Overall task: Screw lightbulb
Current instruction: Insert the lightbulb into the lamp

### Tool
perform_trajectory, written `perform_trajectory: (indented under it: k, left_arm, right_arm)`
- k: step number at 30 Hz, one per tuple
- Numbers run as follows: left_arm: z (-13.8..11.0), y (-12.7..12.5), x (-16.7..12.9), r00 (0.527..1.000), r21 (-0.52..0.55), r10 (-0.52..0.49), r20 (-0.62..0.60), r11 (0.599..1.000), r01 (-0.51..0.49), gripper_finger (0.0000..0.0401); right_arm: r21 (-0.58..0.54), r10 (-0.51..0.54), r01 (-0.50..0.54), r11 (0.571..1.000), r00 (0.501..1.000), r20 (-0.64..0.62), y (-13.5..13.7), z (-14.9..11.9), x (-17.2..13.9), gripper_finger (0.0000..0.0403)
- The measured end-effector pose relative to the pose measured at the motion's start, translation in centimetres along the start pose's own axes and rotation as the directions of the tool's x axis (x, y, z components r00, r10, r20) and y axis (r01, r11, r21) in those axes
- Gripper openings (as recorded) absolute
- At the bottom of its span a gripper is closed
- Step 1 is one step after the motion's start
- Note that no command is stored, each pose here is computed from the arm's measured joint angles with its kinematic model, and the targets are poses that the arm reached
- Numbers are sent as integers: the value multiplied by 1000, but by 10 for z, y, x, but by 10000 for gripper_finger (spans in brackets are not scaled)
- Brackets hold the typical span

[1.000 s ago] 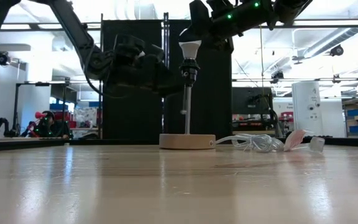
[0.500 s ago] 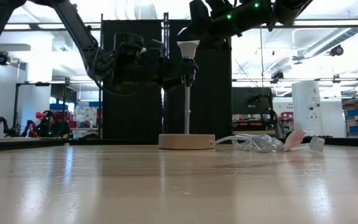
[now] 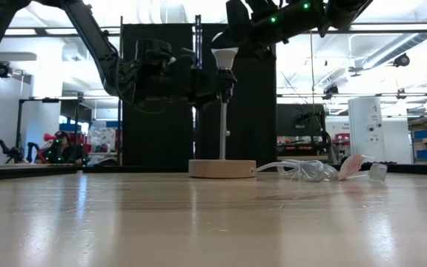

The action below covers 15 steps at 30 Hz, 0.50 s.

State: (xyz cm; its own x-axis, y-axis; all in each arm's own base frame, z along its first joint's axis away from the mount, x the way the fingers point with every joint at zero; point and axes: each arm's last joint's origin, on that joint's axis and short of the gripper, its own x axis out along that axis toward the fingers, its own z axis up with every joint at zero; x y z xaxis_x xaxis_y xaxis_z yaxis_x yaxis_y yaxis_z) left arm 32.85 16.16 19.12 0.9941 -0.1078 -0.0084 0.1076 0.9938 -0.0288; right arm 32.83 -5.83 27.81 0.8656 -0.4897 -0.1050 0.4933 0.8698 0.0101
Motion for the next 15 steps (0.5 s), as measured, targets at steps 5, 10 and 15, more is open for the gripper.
perform_trajectory:
  k: [5, 10, 15]
  left_arm:
    - [3, 1, 1, 999, -14, 27, 17, 1000, -27, 167]
    - [6, 2, 2, 995, -10, 91, 39, 996, -90, 167]
    - [11, 0, 3, 989, -8, 133, 66, 991, -133, 166]
  right_arm:
    - [-1, -41, 41, 999, 999, 10, -1, 1, 0, 244]
    - [0, -58, 58, 998, 998, 22, -2, 2, 0, 243]
    - [-2, -78, 78, 997, 995, 59, -2, 6, 0, 245]
